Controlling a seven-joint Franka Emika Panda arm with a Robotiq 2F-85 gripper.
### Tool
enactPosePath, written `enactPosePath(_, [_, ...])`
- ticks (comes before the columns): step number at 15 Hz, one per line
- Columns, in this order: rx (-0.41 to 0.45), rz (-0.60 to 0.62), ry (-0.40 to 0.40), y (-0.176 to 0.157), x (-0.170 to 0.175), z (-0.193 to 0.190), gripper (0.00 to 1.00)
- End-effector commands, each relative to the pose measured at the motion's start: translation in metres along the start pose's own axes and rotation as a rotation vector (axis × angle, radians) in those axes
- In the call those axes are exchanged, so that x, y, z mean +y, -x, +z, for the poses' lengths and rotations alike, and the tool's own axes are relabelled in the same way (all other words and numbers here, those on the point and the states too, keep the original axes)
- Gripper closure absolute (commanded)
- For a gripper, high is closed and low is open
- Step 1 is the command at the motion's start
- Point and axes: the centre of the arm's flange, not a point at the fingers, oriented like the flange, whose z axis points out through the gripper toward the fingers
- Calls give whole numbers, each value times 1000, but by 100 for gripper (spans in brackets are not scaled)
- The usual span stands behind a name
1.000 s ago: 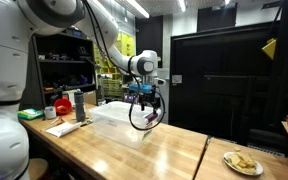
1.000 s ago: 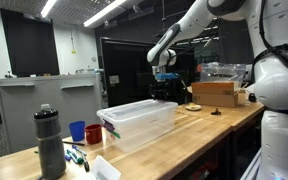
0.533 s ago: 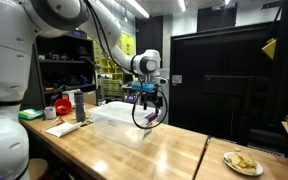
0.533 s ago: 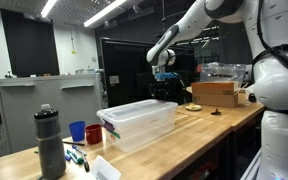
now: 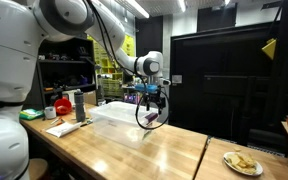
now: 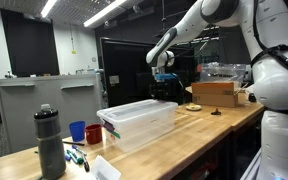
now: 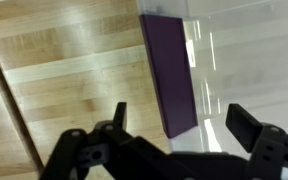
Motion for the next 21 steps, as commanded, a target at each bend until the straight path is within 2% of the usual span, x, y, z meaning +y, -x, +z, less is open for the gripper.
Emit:
enactPosePath(1, [-16,3,-23,-14,7,-3,0])
enactPosePath(12, [-29,46,-39,-24,34,-2,0])
enactPosePath(21, [28,-47,-14,23,25,-33,0])
